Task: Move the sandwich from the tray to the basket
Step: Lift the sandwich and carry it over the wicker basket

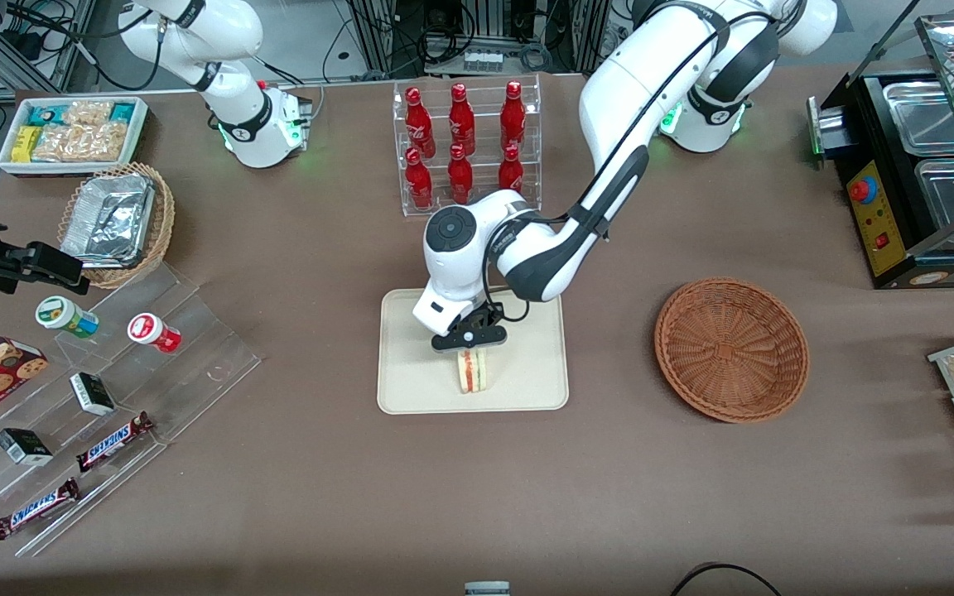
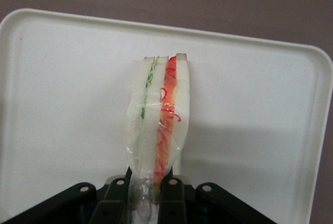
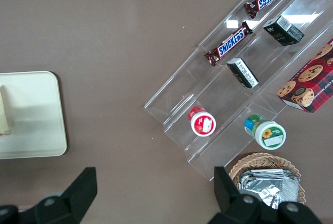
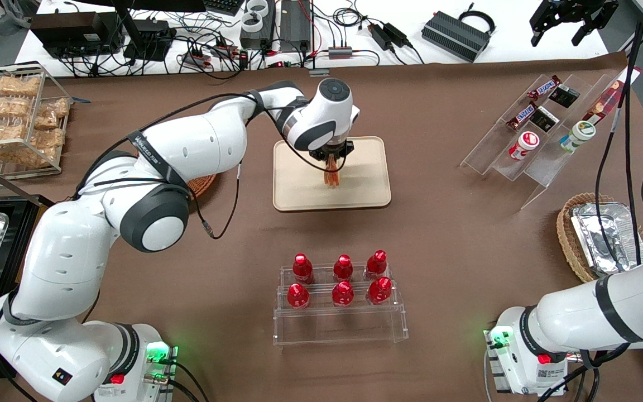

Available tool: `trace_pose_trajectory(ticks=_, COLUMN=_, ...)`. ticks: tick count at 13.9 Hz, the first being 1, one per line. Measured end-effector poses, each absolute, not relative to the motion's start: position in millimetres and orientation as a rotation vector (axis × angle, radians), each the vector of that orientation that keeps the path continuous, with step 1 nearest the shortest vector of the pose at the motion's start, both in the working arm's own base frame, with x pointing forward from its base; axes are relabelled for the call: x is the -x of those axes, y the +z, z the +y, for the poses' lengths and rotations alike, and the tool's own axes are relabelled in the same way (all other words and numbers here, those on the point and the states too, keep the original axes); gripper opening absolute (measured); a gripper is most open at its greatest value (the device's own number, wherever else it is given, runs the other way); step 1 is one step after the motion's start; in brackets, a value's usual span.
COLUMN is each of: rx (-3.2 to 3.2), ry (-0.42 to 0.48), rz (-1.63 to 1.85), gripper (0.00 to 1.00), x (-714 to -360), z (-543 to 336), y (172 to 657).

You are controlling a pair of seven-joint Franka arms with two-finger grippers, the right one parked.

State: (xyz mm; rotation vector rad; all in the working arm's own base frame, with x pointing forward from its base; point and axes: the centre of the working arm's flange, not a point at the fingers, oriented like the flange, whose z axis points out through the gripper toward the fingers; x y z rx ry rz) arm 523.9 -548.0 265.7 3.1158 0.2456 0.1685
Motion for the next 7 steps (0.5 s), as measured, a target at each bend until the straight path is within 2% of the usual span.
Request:
trace_pose_trajectory(ticks=2, rx=-3.103, ry=0.186, rz=0.335, gripper=0.18, x=-547.7, z=-527.8, y=295.0)
trace_pose_trajectory(ticks=5, rx=-3.053, ry=0.138, rz=0.506, gripper=0.18, x=-577.8, z=-484.4, y=362.6)
trace_pose_trajectory(ticks=7, rx=-3.071, ry=0.111, rz=0.606, gripper=0.14, x=-588.6, z=-445.2, y=410.2)
